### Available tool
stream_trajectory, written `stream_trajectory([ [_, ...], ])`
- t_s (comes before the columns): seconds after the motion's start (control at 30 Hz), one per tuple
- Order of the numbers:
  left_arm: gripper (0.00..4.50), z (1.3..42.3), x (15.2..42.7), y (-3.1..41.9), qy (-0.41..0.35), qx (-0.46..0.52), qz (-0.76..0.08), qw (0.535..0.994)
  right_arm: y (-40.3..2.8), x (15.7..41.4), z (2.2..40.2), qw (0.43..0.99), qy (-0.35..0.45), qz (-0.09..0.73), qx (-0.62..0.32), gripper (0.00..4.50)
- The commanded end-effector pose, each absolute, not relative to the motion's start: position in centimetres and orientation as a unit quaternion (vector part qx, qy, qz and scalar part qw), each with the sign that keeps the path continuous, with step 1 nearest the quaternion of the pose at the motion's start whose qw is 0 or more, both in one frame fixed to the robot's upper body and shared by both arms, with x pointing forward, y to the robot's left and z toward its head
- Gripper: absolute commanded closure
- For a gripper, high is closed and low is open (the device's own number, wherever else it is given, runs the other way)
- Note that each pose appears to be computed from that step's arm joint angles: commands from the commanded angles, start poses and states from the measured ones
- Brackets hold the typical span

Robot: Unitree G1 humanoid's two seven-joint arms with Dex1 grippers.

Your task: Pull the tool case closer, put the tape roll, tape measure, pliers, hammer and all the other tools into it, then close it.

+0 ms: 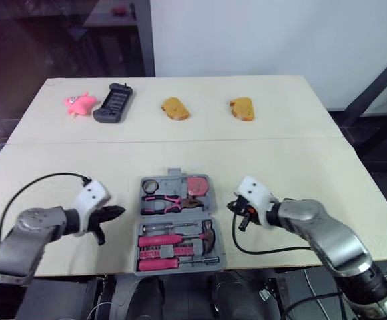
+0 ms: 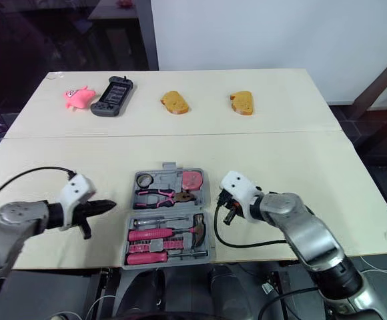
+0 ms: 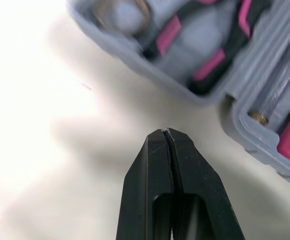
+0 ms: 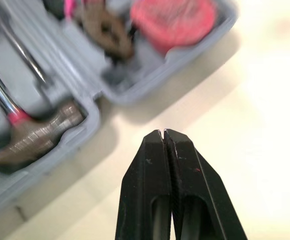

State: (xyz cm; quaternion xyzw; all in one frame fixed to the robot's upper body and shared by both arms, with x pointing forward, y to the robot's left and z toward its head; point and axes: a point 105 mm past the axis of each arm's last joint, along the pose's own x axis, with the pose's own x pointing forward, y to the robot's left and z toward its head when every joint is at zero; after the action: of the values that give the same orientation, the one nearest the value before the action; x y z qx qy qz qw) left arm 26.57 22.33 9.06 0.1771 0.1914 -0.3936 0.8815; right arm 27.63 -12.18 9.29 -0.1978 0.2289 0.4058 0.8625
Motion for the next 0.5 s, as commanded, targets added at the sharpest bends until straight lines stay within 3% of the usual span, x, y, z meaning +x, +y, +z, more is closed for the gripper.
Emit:
stream_trajectory([
  [0.03,4.5,11.2,25.0,21.7,0.102,0.178,-0.44,0.874,-12.4,27.1,11.3,0.867,0.186,0.425,-0.181,4.4],
  [0.23,4.5,8.3,21.0,19.3,0.115,0.103,-0.548,0.822,-12.4,26.6,10.2,0.86,0.211,0.437,-0.158,4.4],
  [0.5,4.5,6.0,20.3,17.1,0.114,0.099,-0.583,0.798,-11.8,26.5,9.6,0.855,0.221,0.442,-0.16,4.4],
])
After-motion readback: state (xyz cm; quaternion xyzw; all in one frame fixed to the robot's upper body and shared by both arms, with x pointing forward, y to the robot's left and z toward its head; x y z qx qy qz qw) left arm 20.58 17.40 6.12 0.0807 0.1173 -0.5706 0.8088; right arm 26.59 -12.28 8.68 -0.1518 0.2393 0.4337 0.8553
